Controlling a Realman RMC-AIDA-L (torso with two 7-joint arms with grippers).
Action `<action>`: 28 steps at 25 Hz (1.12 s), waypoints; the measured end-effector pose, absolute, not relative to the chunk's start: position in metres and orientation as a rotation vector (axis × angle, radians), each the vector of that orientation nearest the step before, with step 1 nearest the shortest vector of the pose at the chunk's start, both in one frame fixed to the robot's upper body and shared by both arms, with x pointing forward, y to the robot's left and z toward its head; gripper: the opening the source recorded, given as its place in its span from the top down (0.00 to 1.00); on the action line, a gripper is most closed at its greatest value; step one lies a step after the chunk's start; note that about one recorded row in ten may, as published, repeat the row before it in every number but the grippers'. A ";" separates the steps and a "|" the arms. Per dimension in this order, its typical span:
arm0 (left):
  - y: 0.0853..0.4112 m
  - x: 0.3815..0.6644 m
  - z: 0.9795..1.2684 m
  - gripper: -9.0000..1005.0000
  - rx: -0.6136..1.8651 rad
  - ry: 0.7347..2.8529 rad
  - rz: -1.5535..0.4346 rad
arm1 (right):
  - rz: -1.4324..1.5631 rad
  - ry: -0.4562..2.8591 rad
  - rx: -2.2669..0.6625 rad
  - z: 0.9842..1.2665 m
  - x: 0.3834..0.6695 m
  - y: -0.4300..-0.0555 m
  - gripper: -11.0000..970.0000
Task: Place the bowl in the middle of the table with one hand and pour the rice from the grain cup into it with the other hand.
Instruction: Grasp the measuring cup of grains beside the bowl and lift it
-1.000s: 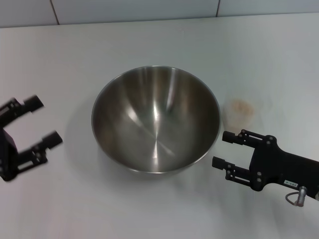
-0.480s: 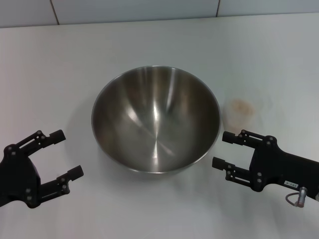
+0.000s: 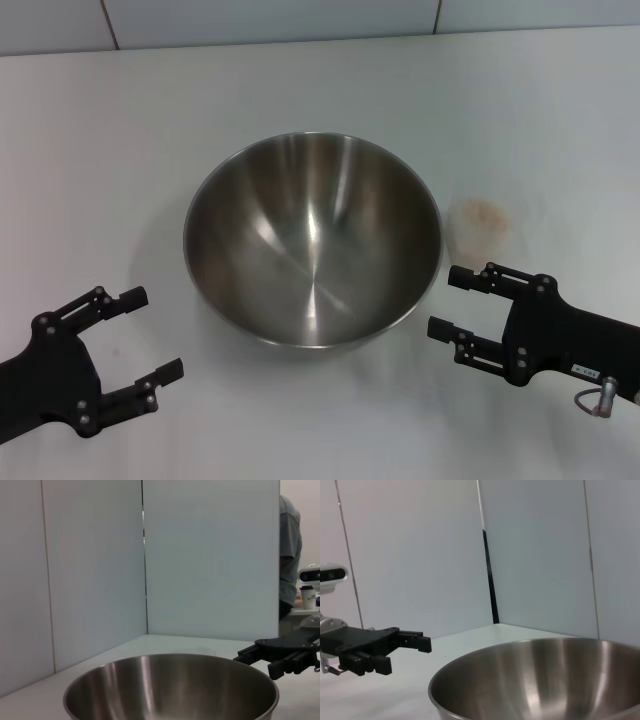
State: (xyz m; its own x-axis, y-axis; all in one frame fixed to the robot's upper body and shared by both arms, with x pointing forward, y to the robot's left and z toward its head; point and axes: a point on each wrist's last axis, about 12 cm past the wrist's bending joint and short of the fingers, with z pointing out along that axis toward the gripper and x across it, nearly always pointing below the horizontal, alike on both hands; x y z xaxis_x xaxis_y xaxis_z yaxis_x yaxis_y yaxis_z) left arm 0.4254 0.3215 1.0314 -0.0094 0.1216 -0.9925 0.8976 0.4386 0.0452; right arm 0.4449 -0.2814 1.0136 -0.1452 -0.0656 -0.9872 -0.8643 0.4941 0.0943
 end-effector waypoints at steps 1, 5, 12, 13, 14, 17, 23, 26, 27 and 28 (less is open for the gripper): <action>0.321 0.425 1.031 0.19 0.956 1.463 -0.792 | 0.855 1.572 -0.827 1.014 0.445 -0.281 0.32; 0.321 0.426 1.031 0.19 0.955 1.463 -0.794 | 0.855 1.572 -0.826 1.013 0.445 -0.281 0.32; 0.320 0.429 1.033 0.19 0.959 1.459 -0.795 | 0.857 1.576 -0.821 1.012 0.443 -0.281 0.32; 0.320 0.429 1.033 0.19 0.959 1.459 -0.795 | 0.857 1.576 -0.821 1.012 0.443 -0.281 0.32; 0.320 0.430 1.033 0.19 0.959 1.458 -0.794 | 0.858 1.577 -0.818 1.012 0.442 -0.281 0.32; 0.321 0.431 1.034 0.19 0.957 1.459 -0.796 | 0.855 1.565 -0.778 1.011 0.434 -0.283 0.32; 0.321 0.433 1.035 0.19 0.957 1.466 -0.803 | 0.748 1.494 -0.632 1.009 0.412 -0.291 0.32; 0.321 0.435 1.036 0.19 0.956 1.472 -0.807 | 0.664 1.473 -0.527 1.007 0.401 -0.296 0.32; 0.322 0.435 1.036 0.19 0.956 1.473 -0.807 | 0.583 1.453 -0.452 1.005 0.392 -0.296 0.32; 0.322 0.435 1.036 0.19 0.956 1.474 -0.807 | 0.583 1.453 -0.452 1.005 0.392 -0.296 0.32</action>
State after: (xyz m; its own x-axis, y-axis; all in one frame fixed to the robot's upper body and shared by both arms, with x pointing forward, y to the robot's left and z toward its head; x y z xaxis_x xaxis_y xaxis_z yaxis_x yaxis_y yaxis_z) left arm 0.4347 0.3223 1.0358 -0.0236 0.1205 -0.9924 0.9010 0.4327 0.0311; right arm 0.3923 -0.2962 1.0047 0.0229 0.0955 -0.9952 -0.6194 0.7827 0.0608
